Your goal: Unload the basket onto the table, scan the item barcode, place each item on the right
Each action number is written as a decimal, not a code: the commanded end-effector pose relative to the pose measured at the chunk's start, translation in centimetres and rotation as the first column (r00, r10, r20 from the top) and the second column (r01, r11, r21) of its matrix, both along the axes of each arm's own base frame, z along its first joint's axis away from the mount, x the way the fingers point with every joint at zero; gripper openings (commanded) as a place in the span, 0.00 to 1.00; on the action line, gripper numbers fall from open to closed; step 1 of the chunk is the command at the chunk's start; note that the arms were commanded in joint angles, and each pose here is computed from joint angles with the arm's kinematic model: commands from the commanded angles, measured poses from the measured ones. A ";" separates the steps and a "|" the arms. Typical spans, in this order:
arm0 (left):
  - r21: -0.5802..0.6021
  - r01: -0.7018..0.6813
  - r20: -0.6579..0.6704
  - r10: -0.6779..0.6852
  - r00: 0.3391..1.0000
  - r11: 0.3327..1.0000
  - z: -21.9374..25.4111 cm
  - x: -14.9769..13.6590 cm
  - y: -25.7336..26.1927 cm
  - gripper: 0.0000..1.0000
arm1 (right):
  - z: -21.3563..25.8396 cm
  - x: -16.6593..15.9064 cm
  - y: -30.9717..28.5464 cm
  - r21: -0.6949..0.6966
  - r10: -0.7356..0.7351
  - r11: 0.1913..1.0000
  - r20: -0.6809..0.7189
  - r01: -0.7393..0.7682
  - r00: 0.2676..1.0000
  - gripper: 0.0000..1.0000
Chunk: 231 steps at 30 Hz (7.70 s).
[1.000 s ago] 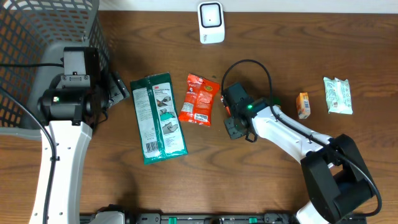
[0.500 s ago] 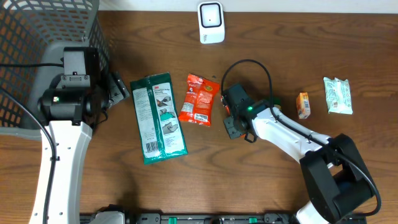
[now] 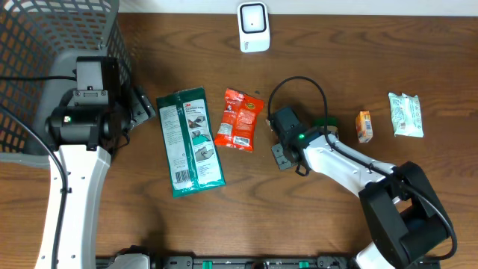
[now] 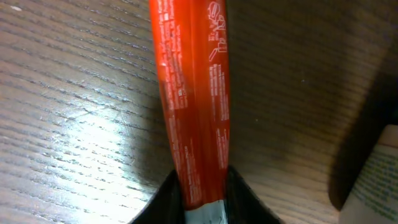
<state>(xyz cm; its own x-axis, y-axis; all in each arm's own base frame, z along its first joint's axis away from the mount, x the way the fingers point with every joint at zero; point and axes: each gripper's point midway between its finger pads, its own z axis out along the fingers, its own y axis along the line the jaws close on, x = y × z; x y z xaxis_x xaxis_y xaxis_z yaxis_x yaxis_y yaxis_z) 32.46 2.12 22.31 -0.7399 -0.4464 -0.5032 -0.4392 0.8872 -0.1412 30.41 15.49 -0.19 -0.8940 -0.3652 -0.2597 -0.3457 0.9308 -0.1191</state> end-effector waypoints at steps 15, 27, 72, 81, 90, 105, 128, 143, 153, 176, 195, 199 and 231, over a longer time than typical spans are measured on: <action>0.024 -0.013 -0.003 0.013 1.000 1.000 0.0 0.0 0.6 0.82 | 9.4 -1.5 4.8 0.374 0.084 0.923 0.032 -0.089 0.996 0.01; 0.024 -0.013 -0.003 0.013 1.000 1.000 0.0 0.0 0.6 0.82 | 21.0 0.6 6.5 0.598 0.103 0.800 -0.063 -0.045 0.993 0.01; 0.024 -0.013 -0.003 0.013 1.000 1.000 0.0 0.0 0.6 0.82 | 6.6 28.6 9.1 0.876 0.076 -0.087 -0.469 0.474 0.880 0.01; 0.024 -0.013 -0.003 0.013 1.000 1.000 0.0 0.0 0.6 0.82 | 10.1 28.8 8.9 0.889 0.101 -0.150 -0.422 0.433 0.901 0.01; 0.024 -0.013 -0.003 0.013 1.000 1.000 0.0 0.0 0.6 0.82 | 24.6 28.2 6.1 0.965 0.080 -0.226 -0.119 0.134 0.990 0.02; 0.024 -0.013 -0.003 0.013 1.000 1.000 0.0 0.0 0.6 0.82 | 28.5 24.4 -5.4 0.959 -0.189 0.283 0.042 0.013 0.981 0.01; 0.024 -0.013 -0.003 0.013 1.000 1.000 0.0 0.0 0.6 0.82 | 12.1 4.9 -27.8 -0.316 -0.621 0.771 -0.179 0.553 0.763 0.01; 0.024 -0.013 -0.003 0.013 1.000 1.000 0.0 0.0 0.6 0.82 | 9.2 5.7 -30.6 -0.396 -0.621 0.736 -0.073 0.549 0.780 0.15; 0.024 -0.013 -0.003 0.013 1.000 1.000 0.0 0.0 0.6 0.82 | 8.0 6.0 -29.0 -0.225 -0.627 0.775 -0.154 0.590 0.764 0.67; 0.024 -0.013 -0.003 0.013 1.000 1.000 0.0 0.0 0.6 0.82 | 5.0 7.3 -20.4 0.195 -0.418 0.865 -0.228 0.462 0.879 0.63; 0.024 -0.013 -0.003 0.013 1.000 1.000 0.0 0.0 0.6 0.82 | 17.2 10.6 -12.5 0.502 -0.302 0.823 -0.009 0.266 0.953 0.17; 0.024 -0.013 -0.003 0.013 1.000 1.000 0.0 0.0 0.6 0.82 | 18.0 9.9 -5.4 0.527 -0.208 0.831 -0.005 0.179 0.978 0.17; 0.024 -0.013 -0.003 0.013 1.000 1.000 0.0 0.0 0.6 0.82 | 5.3 5.9 6.3 0.179 -0.158 0.966 -0.154 0.185 0.975 0.49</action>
<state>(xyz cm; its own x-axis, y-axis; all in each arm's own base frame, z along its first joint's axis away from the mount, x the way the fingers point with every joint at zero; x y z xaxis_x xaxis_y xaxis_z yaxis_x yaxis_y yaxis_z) 32.45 2.19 22.26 -0.7399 -0.4465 -0.5033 -0.4415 0.8867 -0.1375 35.75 21.40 3.18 -0.9791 -0.1542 -0.1328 -0.1662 0.9824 0.0847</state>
